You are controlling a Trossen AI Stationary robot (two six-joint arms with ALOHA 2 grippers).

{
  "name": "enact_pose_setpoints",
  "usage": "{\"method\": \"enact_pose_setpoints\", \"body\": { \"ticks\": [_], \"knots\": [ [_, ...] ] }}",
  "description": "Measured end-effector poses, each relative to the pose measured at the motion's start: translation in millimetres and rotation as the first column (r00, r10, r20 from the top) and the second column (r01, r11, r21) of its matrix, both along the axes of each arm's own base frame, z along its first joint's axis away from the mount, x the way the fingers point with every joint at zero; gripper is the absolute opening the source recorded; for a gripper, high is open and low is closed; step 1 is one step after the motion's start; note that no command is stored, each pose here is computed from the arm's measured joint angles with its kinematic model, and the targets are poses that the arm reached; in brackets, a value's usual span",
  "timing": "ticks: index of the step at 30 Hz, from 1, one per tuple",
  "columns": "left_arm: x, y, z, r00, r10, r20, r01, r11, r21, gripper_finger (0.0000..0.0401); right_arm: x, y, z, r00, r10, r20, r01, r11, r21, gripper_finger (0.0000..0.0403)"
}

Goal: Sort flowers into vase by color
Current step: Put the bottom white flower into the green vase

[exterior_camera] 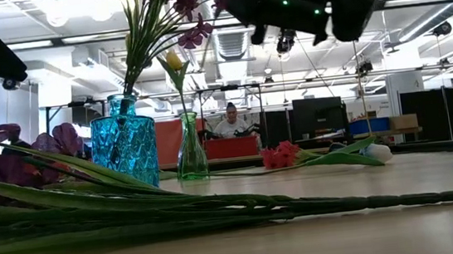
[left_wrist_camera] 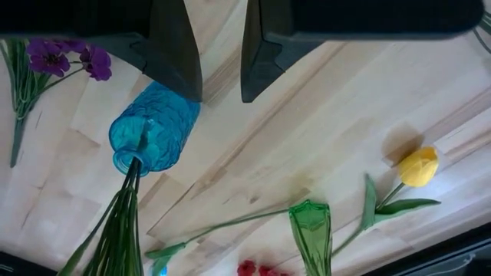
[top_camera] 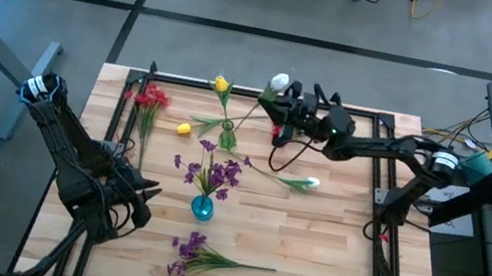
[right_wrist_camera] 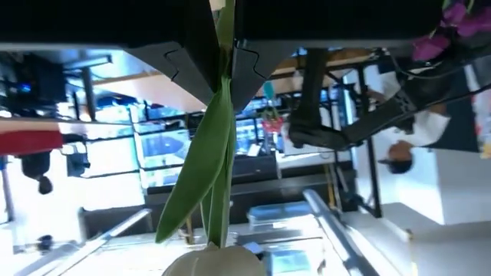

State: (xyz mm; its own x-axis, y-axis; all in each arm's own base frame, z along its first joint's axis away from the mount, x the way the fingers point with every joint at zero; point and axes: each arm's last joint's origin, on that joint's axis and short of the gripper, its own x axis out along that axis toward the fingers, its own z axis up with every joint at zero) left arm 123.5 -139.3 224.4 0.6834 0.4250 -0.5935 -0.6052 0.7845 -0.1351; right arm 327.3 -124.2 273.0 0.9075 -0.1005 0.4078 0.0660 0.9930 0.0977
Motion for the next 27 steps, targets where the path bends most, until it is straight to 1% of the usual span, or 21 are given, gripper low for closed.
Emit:
{"method": "enact_pose_setpoints", "body": {
  "ticks": [4,6,9,11,19,24,27],
  "knots": [
    [0.0,0.0,0.0,1.0,0.0,0.0,0.0,1.0,0.0,0.0077,10.0,-2.7,8.9,0.999,0.039,-0.015,-0.039,0.999,-0.005,0.0013],
    [0.0,0.0,0.1,1.0,0.0,0.0,0.0,1.0,-0.001,0.0077,13.0,-4.2,13.7,0.999,0.024,-0.048,-0.025,0.999,-0.025,0.0013],
    [0.0,0.0,0.1,1.0,0.0,0.0,0.0,1.0,-0.001,0.0077,16.5,-5.9,19.2,0.995,-0.011,-0.1,0.003,0.996,-0.085,0.0013],
    [0.0,0.0,0.0,1.0,0.0,0.0,0.0,1.0,-0.001,0.0077,18.6,-7.0,21.8,0.994,-0.028,-0.11,0.017,0.994,-0.104,0.0013],
    [0.7,-1.0,-1.7,1.0,0.0,-0.006,0.0,1.0,0.007,0.0077,27.1,-10.8,19.8,0.992,-0.046,-0.116,0.03,0.99,-0.134,0.0013],
    [0.9,-1.4,-2.1,1.0,0.0,-0.007,0.0,1.0,0.007,0.0077,27.6,-12.3,20.1,0.991,-0.075,-0.112,0.056,0.986,-0.16,0.0013],
    [0.9,-1.4,-2.1,1.0,0.0,-0.007,0.0,1.0,0.007,0.0077,27.6,-12.3,19.9,0.991,-0.075,-0.113,0.056,0.986,-0.159,0.0013]
  ]
}}
